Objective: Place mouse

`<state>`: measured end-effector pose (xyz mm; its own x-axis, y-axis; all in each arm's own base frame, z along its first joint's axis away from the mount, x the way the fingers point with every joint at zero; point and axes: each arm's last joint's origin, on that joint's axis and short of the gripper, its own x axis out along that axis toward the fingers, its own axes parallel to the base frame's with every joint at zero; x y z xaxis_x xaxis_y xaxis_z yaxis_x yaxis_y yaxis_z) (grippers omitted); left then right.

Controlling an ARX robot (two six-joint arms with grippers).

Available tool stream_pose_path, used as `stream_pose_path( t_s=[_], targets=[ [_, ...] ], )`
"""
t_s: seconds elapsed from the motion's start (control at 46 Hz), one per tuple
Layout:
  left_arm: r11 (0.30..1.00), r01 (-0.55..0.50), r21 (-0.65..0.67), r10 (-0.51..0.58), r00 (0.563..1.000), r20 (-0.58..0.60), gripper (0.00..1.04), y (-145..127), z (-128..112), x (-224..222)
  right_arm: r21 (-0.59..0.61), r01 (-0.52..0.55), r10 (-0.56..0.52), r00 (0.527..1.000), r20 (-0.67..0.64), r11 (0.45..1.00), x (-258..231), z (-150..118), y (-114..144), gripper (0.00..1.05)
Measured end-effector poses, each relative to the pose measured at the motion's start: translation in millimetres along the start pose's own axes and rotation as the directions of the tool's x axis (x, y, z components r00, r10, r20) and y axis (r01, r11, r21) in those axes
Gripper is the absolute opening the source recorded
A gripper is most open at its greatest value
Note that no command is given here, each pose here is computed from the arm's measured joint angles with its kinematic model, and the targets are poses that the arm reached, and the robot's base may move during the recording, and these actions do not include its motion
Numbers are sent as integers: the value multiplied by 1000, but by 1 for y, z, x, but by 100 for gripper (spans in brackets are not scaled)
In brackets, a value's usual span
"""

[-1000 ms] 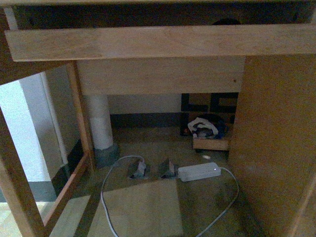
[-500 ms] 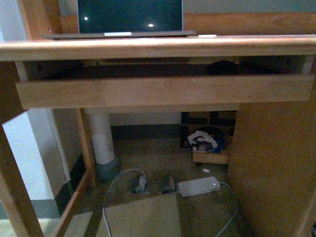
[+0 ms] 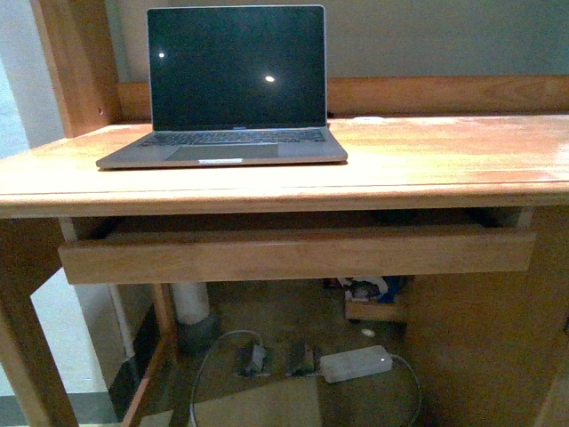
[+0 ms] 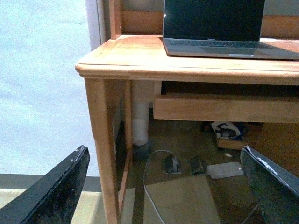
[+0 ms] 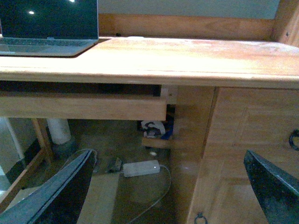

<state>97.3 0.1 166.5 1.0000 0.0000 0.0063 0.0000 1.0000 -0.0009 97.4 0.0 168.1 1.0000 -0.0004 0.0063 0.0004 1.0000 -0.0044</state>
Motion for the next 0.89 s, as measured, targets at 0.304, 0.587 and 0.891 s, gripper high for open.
stream_pose_path(
  t_s=[0.304, 0.587, 0.891],
  targets=[
    [991, 71, -110, -69, 997, 17, 98, -9, 10, 16, 0, -1, 1, 1000, -3, 1000, 0, 0, 0, 98],
    [671, 97, -735, -254, 962, -105, 98, -26, 5, 127, 0, -1, 1, 1000, -3, 1000, 0, 0, 0, 98],
    [531, 31, -847, -289, 946, -147, 98, -28, -23, 163, 0, -1, 1, 1000, -3, 1000, 0, 0, 0, 98]
  ],
)
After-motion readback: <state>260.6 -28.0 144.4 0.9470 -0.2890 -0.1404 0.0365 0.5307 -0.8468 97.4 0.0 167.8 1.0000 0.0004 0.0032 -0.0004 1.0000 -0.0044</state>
